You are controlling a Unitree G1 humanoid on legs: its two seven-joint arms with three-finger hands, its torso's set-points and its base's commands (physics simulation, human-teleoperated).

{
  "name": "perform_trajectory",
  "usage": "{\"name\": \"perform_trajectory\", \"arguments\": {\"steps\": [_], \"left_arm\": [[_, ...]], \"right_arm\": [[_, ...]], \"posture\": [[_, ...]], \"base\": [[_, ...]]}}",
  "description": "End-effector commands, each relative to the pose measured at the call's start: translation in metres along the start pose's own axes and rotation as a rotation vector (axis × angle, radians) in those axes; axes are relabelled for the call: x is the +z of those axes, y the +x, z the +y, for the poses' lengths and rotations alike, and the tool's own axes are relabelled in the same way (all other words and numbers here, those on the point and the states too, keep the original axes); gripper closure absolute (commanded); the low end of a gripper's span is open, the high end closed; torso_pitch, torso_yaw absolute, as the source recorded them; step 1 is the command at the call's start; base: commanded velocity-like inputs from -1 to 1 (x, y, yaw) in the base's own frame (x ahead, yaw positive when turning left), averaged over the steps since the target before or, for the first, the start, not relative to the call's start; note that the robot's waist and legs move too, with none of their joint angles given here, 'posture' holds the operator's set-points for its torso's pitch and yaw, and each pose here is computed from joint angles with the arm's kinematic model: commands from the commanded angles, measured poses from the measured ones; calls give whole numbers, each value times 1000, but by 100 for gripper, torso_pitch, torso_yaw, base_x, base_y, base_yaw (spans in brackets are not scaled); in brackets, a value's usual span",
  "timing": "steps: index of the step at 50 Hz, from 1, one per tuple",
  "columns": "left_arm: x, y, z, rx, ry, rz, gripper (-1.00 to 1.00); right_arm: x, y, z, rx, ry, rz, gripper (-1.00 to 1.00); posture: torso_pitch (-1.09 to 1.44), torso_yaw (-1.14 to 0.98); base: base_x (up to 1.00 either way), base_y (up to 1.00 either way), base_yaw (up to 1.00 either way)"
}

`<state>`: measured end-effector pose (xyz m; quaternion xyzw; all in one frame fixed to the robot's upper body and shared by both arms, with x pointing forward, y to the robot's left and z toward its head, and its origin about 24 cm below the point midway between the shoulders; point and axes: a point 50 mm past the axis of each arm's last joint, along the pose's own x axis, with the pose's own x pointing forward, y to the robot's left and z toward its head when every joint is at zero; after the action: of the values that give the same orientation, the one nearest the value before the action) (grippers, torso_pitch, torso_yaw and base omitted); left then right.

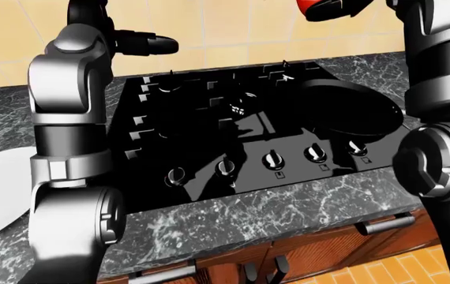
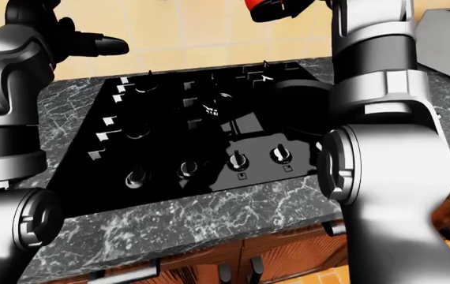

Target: Pick the tomato from the pan and place it on the plate.

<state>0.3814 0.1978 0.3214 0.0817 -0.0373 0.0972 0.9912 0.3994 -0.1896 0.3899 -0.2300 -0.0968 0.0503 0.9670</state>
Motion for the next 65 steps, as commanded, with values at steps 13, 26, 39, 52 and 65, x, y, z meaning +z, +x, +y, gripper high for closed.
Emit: {"name": "perform_trajectory", "arguments": {"steps": [13, 26, 39, 52, 65], "left_arm": [[22, -4, 5, 11, -5, -89, -100], [24, -6, 3, 9, -4, -93, -100], [23, -5, 4, 13, -5, -92, -100], [23, -6, 3, 12, -2, -95, -100], [24, -6, 4, 13, -1, -95, -100]], "right_arm": [[21, -5, -8, -32, -13, -75, 100], [21, -5, -9, -32, -16, -73, 100], [21, -5, -9, -29, -14, -75, 100], [23, -7, -11, -30, -11, -76, 100], [25, -7, -10, -27, -16, -77, 100]], "posture": [[0, 0], [0, 0], [0, 0], [0, 0], [0, 0]], "base": [[0, 28, 0], [0, 28, 0], [0, 28, 0], [0, 28, 0], [0, 28, 0]]}}
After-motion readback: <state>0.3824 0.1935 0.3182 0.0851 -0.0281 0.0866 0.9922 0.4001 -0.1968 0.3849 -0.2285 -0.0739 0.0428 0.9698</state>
